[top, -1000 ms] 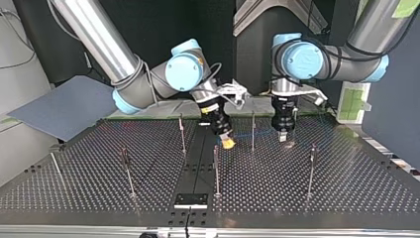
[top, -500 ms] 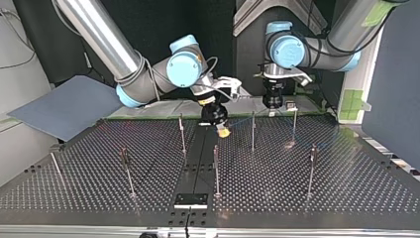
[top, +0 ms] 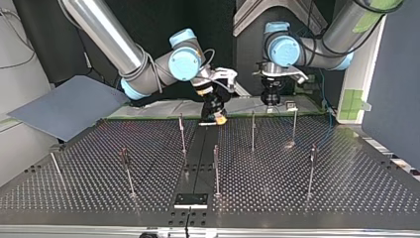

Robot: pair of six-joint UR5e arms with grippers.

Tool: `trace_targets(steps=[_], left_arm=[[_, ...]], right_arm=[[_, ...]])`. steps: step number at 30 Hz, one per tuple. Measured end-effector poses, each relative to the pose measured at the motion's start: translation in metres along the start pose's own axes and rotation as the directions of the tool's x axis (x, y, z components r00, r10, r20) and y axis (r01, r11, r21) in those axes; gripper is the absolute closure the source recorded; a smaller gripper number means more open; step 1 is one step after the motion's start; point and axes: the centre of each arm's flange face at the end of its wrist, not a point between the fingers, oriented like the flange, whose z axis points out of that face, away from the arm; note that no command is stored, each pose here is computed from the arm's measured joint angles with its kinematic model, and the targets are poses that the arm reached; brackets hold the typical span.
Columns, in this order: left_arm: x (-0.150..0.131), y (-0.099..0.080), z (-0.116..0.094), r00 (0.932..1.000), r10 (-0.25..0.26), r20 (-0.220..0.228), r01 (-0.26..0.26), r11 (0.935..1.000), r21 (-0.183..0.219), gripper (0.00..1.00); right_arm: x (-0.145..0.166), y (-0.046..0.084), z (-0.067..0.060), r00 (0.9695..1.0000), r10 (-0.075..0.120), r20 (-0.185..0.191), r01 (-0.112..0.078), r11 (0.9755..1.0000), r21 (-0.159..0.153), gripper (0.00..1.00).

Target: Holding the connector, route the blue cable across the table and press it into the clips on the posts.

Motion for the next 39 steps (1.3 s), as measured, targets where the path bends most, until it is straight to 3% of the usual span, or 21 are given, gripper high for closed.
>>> trace_targets(steps=[7, 15, 21, 31, 39], left_arm=[[0.008, 0.004, 0.008, 0.9999, -0.004, 0.010, 0.004, 1.0000, 0.003, 0.98], [0.027, 0.008, 0.020, 1.0000, -0.005, -0.005, 0.005, 0.9999, 0.012, 0.98], [0.025, 0.009, 0.028, 0.9999, -0.011, 0.003, 0.011, 0.9997, 0.021, 0.98], [0.029, 0.013, 0.049, 0.9998, -0.022, -0.003, 0.022, 0.9995, 0.022, 0.98], [0.028, 0.017, 0.071, 0.9996, -0.027, 0.002, 0.027, 0.9996, 0.009, 0.98]], right_arm=[[-0.031, 0.004, 0.009, 0.9992, -0.002, 0.041, 0.002, 1.0000, -0.001, 1.00], [-0.045, 0.011, 0.021, 0.9997, 0.019, 0.018, -0.019, 0.9998, 0.005, 1.00], [-0.063, 0.020, 0.030, 0.9992, 0.026, 0.032, -0.026, 0.9997, 0.001, 1.00], [-0.059, 0.027, 0.037, 0.9994, 0.032, 0.016, -0.032, 0.9994, 0.015, 1.00], [-0.056, 0.038, 0.040, 0.9991, 0.040, 0.009, -0.040, 0.9992, 0.003, 1.00]])
